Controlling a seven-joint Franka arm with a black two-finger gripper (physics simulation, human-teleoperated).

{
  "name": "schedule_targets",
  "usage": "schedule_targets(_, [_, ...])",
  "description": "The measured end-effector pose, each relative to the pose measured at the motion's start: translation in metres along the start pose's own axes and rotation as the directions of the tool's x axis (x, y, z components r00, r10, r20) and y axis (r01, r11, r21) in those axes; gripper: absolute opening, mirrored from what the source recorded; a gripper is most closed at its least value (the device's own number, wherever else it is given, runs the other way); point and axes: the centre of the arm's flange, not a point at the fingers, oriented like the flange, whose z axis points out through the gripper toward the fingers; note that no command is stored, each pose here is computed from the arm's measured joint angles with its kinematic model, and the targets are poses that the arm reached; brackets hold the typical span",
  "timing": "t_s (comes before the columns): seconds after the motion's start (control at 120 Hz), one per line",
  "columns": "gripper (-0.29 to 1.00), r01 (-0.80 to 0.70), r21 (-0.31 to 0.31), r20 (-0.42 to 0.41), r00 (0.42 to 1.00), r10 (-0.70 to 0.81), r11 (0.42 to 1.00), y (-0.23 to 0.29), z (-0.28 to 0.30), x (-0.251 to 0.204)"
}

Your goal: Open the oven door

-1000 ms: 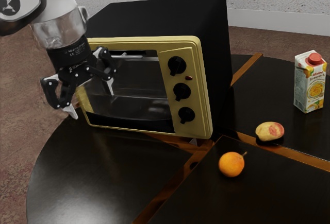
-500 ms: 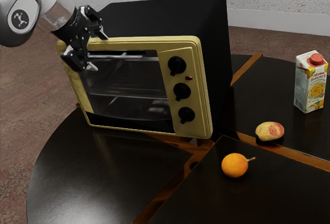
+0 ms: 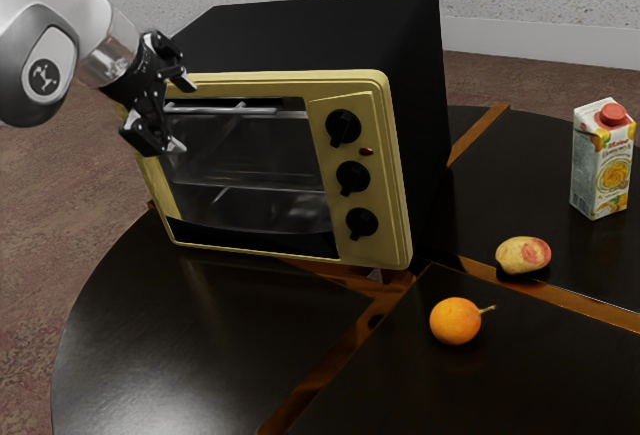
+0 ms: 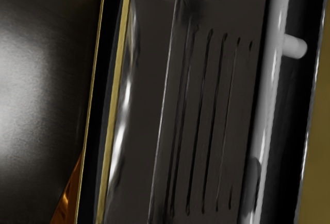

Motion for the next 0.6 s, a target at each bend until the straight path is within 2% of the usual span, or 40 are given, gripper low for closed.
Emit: schedule_targets(0.6, [0.70, 0.062, -0.002, -0.007, 0.998, -0.062, 0.998, 0.008, 0.027, 0.011])
